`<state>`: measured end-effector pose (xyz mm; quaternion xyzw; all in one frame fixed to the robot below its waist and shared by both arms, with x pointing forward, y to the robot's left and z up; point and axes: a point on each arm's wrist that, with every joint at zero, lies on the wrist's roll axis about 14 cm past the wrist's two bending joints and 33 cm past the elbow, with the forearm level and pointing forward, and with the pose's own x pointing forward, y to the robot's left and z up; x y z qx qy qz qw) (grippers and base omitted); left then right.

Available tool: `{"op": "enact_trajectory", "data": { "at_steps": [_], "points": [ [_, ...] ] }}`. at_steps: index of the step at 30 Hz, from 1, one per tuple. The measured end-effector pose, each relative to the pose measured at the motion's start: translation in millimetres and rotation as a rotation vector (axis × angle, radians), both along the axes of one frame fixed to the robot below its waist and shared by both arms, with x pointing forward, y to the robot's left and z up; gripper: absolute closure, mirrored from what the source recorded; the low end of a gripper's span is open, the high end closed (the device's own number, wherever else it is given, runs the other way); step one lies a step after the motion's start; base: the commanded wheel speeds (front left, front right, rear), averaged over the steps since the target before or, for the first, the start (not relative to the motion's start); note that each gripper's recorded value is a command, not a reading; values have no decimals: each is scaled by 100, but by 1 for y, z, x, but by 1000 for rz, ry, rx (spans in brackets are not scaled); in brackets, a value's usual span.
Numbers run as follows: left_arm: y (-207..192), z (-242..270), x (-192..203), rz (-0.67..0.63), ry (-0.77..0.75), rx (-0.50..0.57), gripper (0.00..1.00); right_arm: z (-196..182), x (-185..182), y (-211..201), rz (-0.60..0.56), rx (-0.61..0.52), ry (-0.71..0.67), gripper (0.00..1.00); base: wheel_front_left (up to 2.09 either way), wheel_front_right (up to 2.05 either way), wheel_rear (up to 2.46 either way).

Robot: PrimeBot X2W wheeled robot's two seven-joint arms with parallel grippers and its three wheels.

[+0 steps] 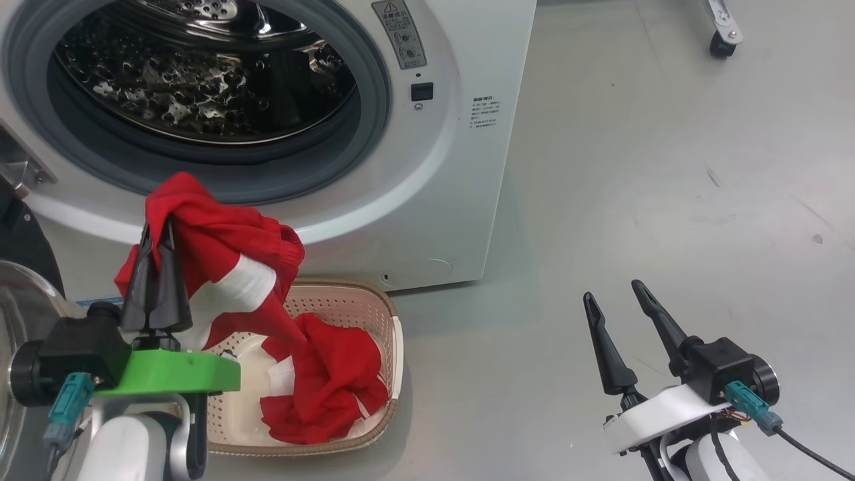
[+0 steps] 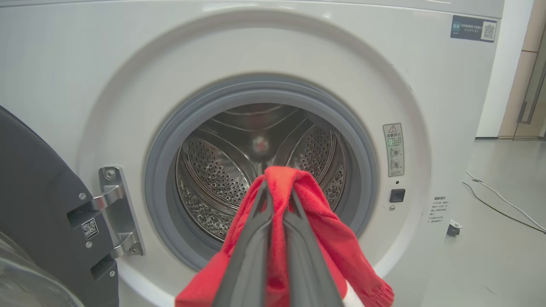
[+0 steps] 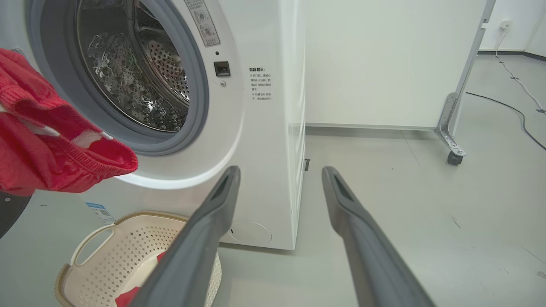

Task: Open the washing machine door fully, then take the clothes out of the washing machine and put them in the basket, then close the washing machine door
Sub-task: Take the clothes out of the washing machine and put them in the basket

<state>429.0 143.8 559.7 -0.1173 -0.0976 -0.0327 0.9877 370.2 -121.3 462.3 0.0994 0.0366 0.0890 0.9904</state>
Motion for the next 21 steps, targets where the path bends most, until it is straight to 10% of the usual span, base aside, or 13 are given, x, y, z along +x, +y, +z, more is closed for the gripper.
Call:
{"op": "enact_trajectory", "data": {
  "at_steps": [21],
  "points": [
    [-14, -176, 1, 8, 517, -115, 100, -22, 34, -2, -8, 13, 43, 0, 0, 0, 0]
  ]
}}
